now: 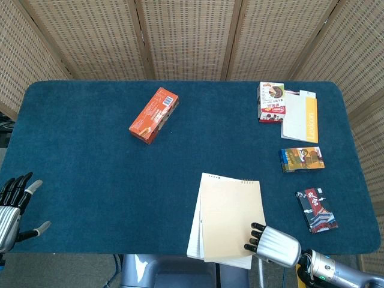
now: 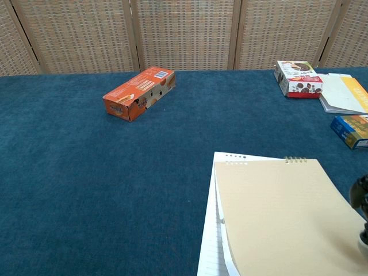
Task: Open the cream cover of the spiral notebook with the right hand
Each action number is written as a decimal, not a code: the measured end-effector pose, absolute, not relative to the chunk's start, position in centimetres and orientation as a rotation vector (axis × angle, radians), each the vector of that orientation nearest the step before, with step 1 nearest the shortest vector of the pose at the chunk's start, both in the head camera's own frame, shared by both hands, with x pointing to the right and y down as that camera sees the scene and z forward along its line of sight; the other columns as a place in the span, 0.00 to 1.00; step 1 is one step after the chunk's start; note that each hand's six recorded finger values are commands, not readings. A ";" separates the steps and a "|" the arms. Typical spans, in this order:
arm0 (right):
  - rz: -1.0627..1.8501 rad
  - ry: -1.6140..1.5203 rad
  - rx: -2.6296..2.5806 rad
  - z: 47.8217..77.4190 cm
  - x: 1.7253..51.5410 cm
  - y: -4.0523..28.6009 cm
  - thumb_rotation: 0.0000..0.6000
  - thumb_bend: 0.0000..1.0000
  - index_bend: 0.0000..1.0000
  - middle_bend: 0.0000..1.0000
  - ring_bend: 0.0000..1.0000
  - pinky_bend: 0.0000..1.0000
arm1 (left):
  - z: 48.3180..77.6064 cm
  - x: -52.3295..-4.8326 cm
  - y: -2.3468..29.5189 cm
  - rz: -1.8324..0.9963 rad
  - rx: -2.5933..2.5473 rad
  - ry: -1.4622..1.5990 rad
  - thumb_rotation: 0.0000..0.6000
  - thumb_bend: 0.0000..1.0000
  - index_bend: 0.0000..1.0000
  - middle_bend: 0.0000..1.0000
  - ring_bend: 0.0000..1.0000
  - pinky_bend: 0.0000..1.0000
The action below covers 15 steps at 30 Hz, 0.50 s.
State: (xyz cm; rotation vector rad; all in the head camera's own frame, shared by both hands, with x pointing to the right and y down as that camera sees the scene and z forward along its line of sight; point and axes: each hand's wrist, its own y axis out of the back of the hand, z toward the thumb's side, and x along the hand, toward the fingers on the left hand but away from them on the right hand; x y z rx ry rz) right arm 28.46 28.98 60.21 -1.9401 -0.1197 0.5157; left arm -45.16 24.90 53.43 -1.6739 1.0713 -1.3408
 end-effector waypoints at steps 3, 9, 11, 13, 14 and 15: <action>0.507 -0.100 -1.931 60.1 28.6 29.7 1.00 0.59 0.72 0.73 0.60 0.38 | 53.4 -45.2 24.9 -1.339 -1.674 1.074 1.00 0.00 0.00 0.00 0.00 0.00; 0.512 -0.127 -1.928 60.1 28.5 29.2 1.00 0.61 0.72 0.73 0.60 0.38 | 53.3 -45.4 24.9 -1.339 -1.673 1.080 1.00 0.00 0.00 0.00 0.00 0.00; 0.514 -0.153 -1.929 59.8 28.4 28.7 1.00 0.62 0.72 0.73 0.60 0.38 | 53.3 -45.4 24.9 -1.339 -1.673 1.082 1.00 0.00 0.00 0.00 0.00 0.00; 0.520 -0.193 -1.929 59.5 28.2 27.9 1.00 0.62 0.72 0.73 0.60 0.38 | 53.3 -45.4 24.9 -1.341 -1.674 1.081 1.00 0.00 0.00 0.00 0.00 0.00; 0.523 -0.212 -1.930 59.3 28.1 27.4 1.00 0.62 0.72 0.73 0.60 0.38 | 53.4 -45.4 24.9 -1.342 -1.675 1.080 1.00 0.00 0.00 0.00 0.00 0.00; 0.529 -0.239 -1.932 59.1 28.0 26.8 1.00 0.62 0.72 0.73 0.60 0.38 | 53.4 -45.4 24.9 -1.343 -1.676 1.079 1.00 0.00 0.00 0.00 0.00 0.00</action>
